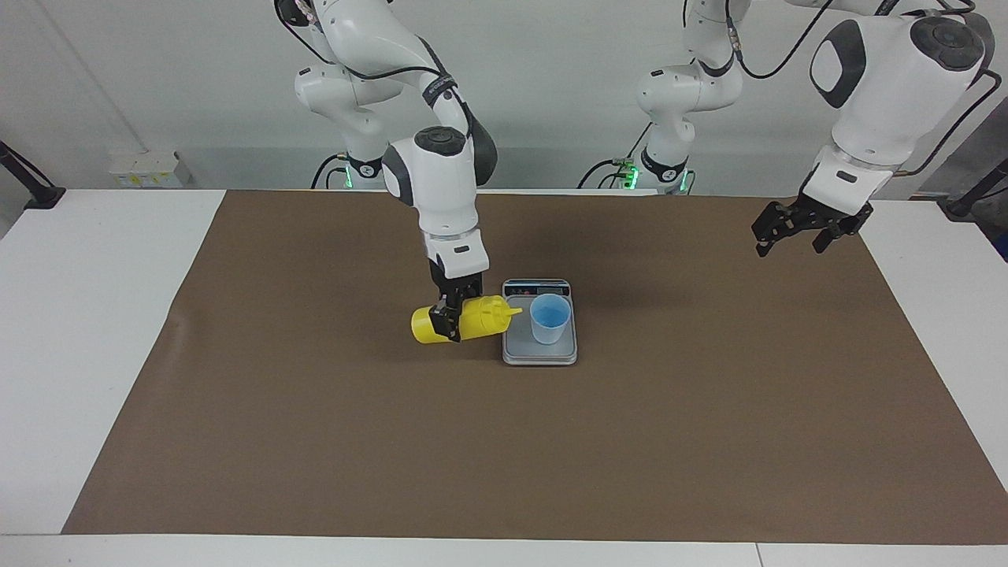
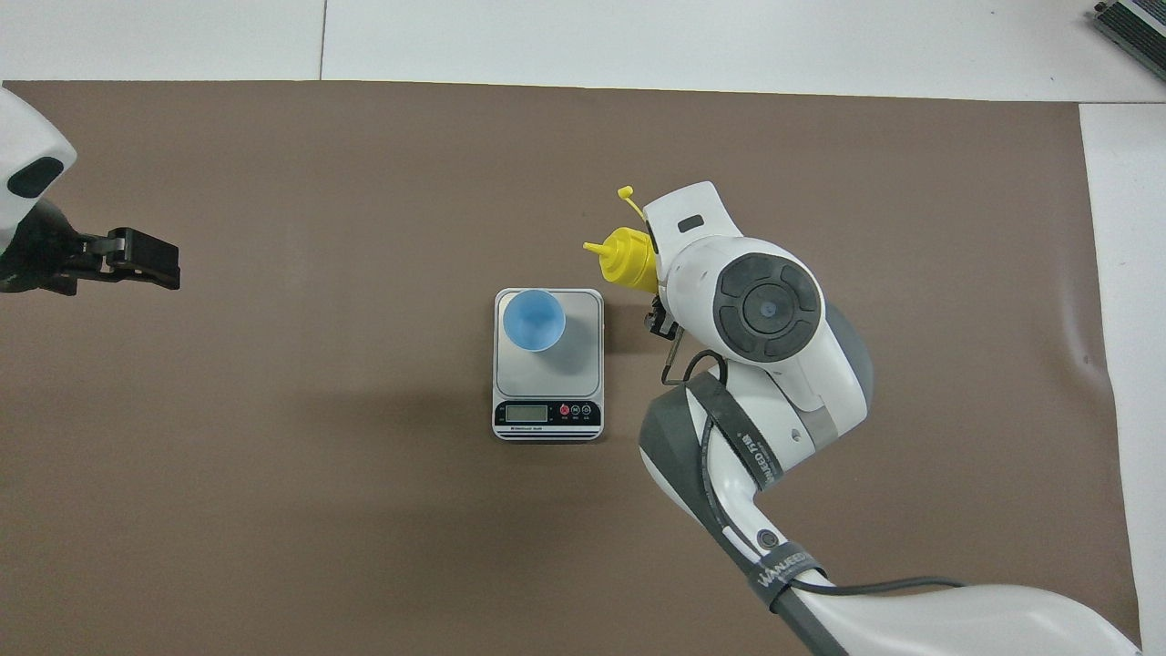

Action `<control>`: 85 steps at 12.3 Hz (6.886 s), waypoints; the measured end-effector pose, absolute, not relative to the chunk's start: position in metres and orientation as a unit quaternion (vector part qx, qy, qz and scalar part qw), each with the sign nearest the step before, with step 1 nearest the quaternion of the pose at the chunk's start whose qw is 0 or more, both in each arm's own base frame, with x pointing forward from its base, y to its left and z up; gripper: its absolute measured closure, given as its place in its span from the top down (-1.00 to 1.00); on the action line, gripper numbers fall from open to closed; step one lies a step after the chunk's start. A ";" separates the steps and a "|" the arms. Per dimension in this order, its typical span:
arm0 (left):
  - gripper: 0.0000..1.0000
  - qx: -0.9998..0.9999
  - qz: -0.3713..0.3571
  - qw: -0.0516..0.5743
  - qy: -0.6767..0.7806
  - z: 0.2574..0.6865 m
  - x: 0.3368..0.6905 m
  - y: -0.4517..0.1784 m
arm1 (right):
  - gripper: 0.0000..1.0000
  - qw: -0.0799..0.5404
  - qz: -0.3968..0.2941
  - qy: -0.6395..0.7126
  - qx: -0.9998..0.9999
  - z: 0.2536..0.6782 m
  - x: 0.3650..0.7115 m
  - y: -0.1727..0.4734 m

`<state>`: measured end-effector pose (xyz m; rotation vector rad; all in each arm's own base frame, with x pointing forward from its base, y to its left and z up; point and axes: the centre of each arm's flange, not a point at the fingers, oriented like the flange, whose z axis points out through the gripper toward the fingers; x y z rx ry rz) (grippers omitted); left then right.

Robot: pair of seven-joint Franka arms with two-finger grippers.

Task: Pour seasoning into cup on scale with both arms
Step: 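Lift the yellow bottle with the right gripper toward the cup, then tilt the bottle nozzle down over the blue cup with the right gripper, then turn the bottle upright and carry it back with the right gripper, then lower the yellow bottle onto the table with the right gripper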

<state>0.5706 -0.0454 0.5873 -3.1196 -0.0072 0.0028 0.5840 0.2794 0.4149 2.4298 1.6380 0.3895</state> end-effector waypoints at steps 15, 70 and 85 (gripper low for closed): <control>1.00 -1.000 0.001 0.011 -0.002 0.587 0.571 -0.045 | -0.05 0.268 0.060 0.638 0.720 0.375 0.548 0.345; 1.00 -1.000 0.001 0.011 -0.002 0.587 0.571 -0.045 | -0.13 -0.127 0.257 0.525 0.802 0.387 0.604 0.060; 1.00 -1.000 0.001 0.011 -0.002 0.587 0.571 -0.045 | -0.13 -0.271 0.365 0.439 0.775 0.287 0.566 -0.068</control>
